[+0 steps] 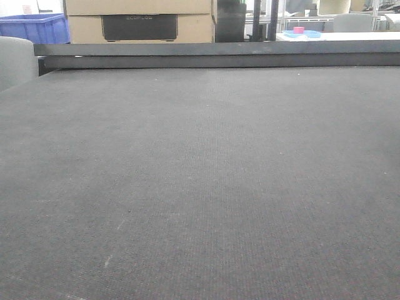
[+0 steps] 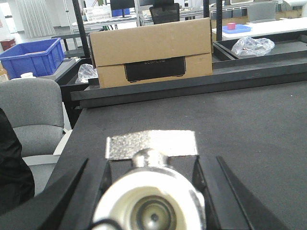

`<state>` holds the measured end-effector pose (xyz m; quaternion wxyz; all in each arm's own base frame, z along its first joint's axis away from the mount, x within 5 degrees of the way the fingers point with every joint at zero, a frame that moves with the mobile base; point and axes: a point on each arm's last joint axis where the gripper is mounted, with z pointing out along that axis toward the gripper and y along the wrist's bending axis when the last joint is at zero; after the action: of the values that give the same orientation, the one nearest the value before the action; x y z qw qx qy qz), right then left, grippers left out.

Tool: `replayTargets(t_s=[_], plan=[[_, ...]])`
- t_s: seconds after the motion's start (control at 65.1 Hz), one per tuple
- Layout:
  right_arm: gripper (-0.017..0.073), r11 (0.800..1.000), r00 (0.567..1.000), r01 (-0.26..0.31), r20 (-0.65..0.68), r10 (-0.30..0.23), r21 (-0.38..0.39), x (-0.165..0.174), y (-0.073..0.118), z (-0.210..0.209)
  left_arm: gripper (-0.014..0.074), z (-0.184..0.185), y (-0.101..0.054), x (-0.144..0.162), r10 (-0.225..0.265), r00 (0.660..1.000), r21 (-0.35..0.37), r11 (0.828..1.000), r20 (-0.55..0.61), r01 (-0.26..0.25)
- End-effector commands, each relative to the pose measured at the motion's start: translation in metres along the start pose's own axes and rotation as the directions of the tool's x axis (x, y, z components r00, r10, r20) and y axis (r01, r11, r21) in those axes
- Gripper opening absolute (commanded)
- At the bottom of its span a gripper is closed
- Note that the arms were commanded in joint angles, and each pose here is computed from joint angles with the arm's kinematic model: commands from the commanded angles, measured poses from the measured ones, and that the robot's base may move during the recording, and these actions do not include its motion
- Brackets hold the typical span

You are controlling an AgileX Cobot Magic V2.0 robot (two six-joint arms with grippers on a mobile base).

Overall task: Place valve from conveyor to right shelf box
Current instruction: 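Lift both held valves up off the conveyor surface, then drive the base past the red conveyor toward the shelf of blue bins, holding both valves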

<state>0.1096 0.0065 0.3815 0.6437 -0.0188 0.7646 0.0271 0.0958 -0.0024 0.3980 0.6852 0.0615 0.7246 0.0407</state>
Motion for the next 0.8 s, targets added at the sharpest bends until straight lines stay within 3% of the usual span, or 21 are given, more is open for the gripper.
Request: replayTargets(t_s=[0.0, 0.784], plan=[[-0.0154, 1.000, 0.995, 0.006, 0.101, -0.007, 0.009, -0.0131, -0.0005, -0.0055, -0.0111, -0.0029, 0.0007, -0.0070, -0.011, 0.998, -0.005, 1.000, 0.062, 0.011], [-0.0154, 1.000, 0.995, 0.006, 0.103, -0.007, 0.009, -0.0133, -0.0005, -0.0056, -0.0111, -0.0029, 0.0007, -0.0070, -0.011, 0.998, -0.005, 1.000, 0.062, 0.011]])
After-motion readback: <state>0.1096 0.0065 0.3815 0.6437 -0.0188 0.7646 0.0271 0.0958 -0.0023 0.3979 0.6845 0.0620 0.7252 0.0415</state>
